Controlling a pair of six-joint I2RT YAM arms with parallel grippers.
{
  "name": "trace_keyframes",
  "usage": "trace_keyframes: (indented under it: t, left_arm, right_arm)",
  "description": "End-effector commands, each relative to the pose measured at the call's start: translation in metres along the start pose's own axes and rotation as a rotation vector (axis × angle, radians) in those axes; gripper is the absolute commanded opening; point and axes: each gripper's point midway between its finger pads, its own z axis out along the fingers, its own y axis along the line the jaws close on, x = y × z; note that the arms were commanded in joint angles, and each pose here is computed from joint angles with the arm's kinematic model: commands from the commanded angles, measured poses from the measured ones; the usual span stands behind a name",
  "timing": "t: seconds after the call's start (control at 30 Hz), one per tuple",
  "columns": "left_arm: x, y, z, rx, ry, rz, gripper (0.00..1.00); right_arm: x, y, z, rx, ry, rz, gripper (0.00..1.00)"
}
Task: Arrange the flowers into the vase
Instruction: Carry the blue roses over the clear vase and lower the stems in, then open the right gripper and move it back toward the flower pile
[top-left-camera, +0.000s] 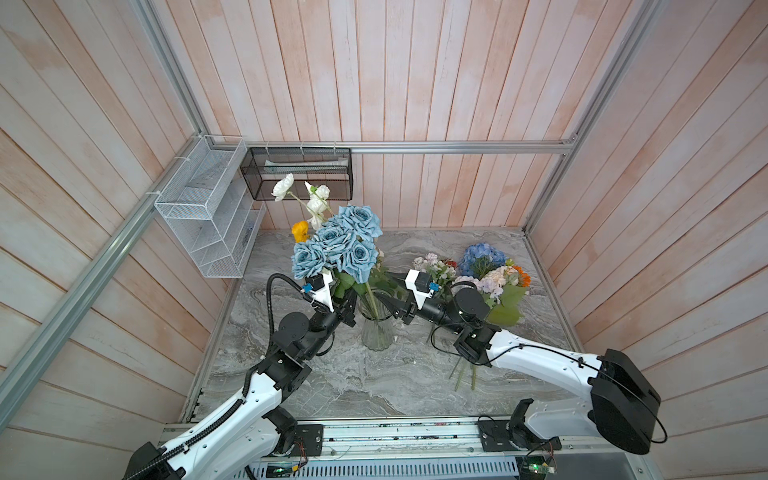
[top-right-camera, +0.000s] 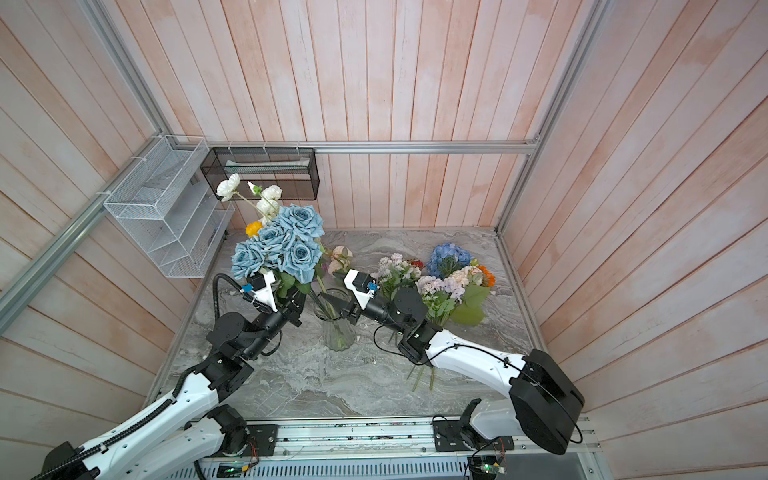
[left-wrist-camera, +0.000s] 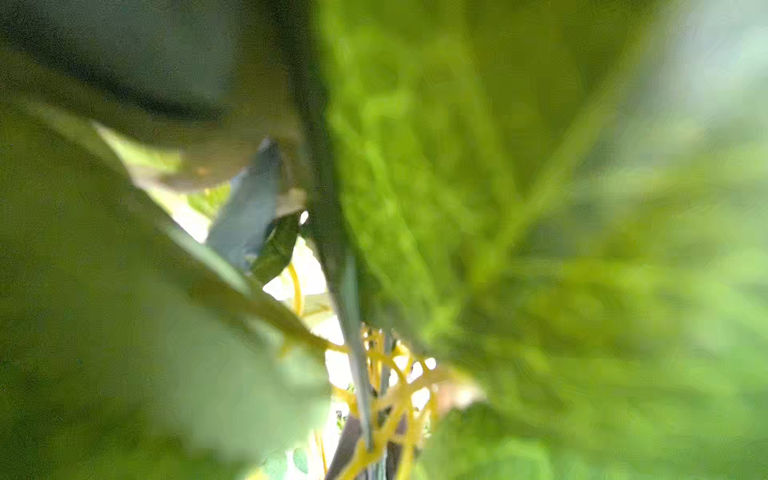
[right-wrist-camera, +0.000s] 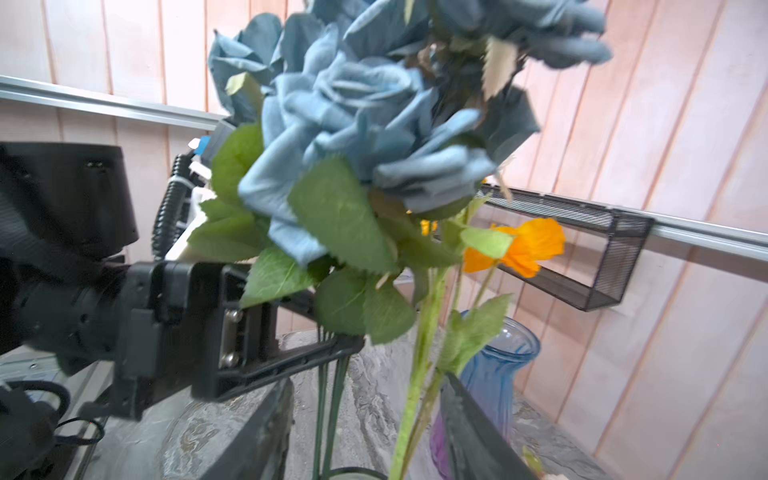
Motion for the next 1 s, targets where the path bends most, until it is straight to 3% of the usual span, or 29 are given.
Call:
trace_keyframes:
  t: [0.0,0.23,0.43,0.57,0.67,0.77,0.8,0.97]
  left_arm:
    - [-0.001,0.002,0.002,-0.026,-0.036,0.050,0.14]
    - [0.023,0.005,0.008,-0.044,0.016,0.056,0.15]
    - [0.043,0.009,0.008,-0.075,0.064,0.075,0.24]
    - [0.048,0.008,0.007,-0.079,0.078,0.066,0.48]
    - [0.050,0.008,0.006,-0.085,0.086,0.056,0.75]
    - [0.047,0.006,0.004,-0.085,0.085,0.046,0.96]
    - [0.046,0.006,0.003,-0.088,0.086,0.040,1.00]
    - [0.048,0.009,-0.006,-0.108,0.114,0.012,1.00]
  right_arm:
    - [0.019,-0.031,-0.013,0.148,0.066,0.019,0.57]
    - [0.019,-0.086,-0.042,0.372,0.047,0.091,0.60]
    - [0.014,-0.105,-0.063,0.469,0.010,0.090,0.60]
    - [0.014,-0.110,-0.068,0.495,0.010,0.085,0.60]
    - [0.013,-0.120,-0.072,0.536,0.021,0.090,0.60]
    - [0.015,-0.131,-0.079,0.587,0.039,0.111,0.60]
    - [0.015,-0.136,-0.081,0.608,0.044,0.121,0.60]
    - [0.022,-0.161,-0.102,0.740,0.078,0.198,0.60]
